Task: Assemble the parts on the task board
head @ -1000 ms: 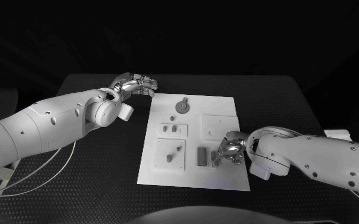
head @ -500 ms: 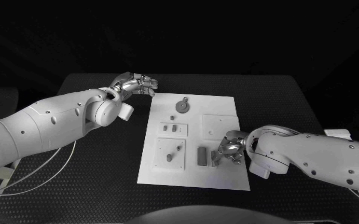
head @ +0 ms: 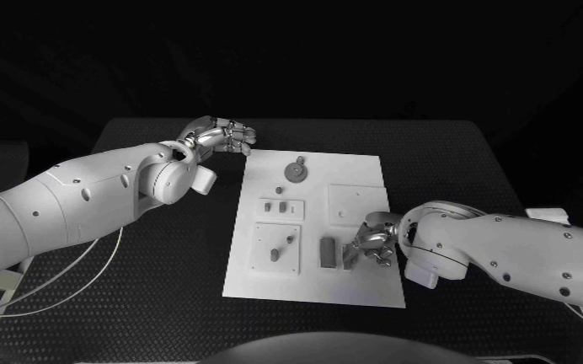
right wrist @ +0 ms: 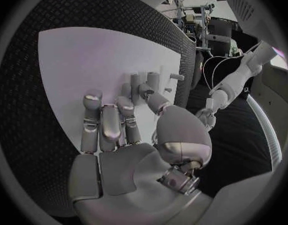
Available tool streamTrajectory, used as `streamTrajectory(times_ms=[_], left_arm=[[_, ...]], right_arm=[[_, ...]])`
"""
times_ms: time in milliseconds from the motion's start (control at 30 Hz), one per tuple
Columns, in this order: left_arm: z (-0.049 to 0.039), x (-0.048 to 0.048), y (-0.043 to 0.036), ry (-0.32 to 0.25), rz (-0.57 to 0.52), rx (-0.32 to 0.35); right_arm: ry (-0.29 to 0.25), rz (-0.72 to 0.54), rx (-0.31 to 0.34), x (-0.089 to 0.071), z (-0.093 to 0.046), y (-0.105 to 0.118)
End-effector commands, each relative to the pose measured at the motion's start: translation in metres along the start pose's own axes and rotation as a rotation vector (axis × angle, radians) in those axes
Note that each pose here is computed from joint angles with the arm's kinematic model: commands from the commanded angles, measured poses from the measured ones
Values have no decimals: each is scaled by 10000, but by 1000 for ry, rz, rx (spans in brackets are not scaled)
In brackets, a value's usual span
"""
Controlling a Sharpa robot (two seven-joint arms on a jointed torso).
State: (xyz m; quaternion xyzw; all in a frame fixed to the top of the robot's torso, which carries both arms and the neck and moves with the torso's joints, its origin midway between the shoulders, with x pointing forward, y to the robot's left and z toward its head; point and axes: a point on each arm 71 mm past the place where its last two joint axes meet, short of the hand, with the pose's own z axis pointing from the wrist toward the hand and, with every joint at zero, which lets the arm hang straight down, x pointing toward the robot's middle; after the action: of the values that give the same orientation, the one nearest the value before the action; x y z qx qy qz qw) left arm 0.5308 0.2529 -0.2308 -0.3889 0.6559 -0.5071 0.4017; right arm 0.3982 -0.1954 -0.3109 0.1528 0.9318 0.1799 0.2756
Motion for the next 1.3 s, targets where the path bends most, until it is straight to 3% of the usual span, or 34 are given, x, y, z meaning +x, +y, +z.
streamTrajectory(times_ms=[33,600,867,967,1133,1300], left_arm=[[3,20,-14,16,-9,7],[-1,19,-13,15,-9,5],[-2,15,-12,14,-9,5],[-1,16,-12,14,-9,5],[-3,8,-10,12,-8,6],[-5,5,-12,11,-8,8]], right_arm=[[43,-24,-2,73,10,17],[50,-29,-8,80,17,30],[2,-56,-34,32,-13,-5],[-30,-78,-72,0,-49,-22],[-96,-114,-193,-95,-124,-4],[-201,-270,-322,-196,-215,29]])
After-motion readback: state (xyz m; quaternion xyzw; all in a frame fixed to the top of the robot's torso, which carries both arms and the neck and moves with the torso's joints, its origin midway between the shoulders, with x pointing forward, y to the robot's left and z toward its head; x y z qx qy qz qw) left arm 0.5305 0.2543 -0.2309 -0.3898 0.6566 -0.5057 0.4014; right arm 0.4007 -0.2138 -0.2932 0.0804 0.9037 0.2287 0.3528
